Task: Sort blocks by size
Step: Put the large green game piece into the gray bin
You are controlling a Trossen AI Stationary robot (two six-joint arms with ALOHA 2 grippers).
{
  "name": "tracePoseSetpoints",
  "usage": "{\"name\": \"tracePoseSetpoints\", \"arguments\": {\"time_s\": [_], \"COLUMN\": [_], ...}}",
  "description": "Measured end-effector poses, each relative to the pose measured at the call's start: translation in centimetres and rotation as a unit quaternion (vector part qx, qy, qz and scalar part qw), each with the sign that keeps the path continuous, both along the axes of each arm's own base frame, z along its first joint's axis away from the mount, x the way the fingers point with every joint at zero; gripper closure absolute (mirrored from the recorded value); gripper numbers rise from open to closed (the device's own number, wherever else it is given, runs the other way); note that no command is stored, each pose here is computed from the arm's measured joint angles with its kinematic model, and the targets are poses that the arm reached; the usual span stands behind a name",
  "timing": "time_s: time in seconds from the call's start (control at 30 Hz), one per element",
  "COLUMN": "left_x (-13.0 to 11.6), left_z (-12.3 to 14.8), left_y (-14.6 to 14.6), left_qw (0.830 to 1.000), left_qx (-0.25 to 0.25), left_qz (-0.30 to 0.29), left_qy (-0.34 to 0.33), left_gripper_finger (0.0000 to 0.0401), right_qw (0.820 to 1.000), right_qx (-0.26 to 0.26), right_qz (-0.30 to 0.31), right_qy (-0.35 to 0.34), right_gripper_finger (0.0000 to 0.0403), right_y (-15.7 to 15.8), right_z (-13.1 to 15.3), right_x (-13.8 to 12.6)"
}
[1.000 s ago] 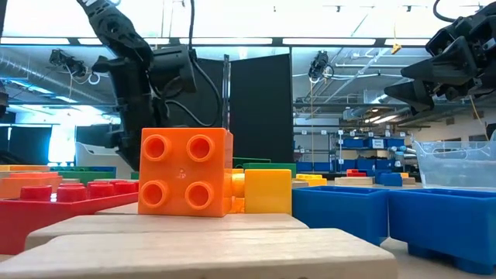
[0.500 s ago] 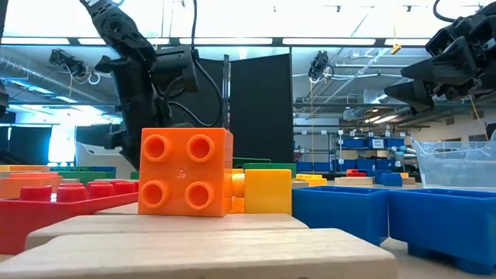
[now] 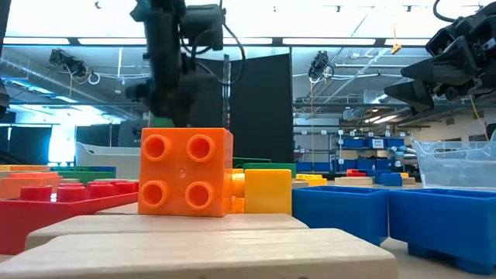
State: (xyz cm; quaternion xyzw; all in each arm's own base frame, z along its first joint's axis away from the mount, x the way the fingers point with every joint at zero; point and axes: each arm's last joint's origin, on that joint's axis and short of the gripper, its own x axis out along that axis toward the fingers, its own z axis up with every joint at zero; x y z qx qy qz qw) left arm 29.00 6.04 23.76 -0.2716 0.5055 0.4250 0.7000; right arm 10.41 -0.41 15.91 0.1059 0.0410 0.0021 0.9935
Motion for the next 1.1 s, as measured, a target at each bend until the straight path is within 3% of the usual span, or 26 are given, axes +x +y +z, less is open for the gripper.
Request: {"name": "tracePoseSetpoints", "arguments": {"time_s": [0.2,0.33,0.43,0.73,1.1], "left_x": [-2.2,-4.4,-5.4,-7.8,-10.3], "left_z": [3.0,3.0,2.5,-0.6,-3.0], "left_y": [2.7,5.2,7.2,12.9,15.1], "left_qw": [0.992,0.978,0.975,0.986,0.984], "left_qx": [0.046,0.059,0.053,-0.003,-0.067], "left_qz": [0.045,0.058,0.067,0.124,0.154], "left_qy": [0.104,0.189,0.206,0.112,0.053], "left_gripper_finger": [0.0256,0.0255,0.0255,0.0255,0.0243], "right_qw": [1.0,1.0,1.0,1.0,1.0], "right_qx": [0.0,0.0,0.0,0.0,0.0], "right_qz": [0.0,0.0,0.0,0.0,0.0], "right_qy": [0.0,0.0,0.0,0.0,0.0], "right_gripper_finger": [0.0148,0.0148,0.0148,0.0148,0.0148], "right_y": [0.0,0.0,0.0,0.0,0.0], "right_z": [0.0,0.0,0.0,0.0,0.0], "right_x": [0.0,0.0,0.0,0.0,0.0]}}
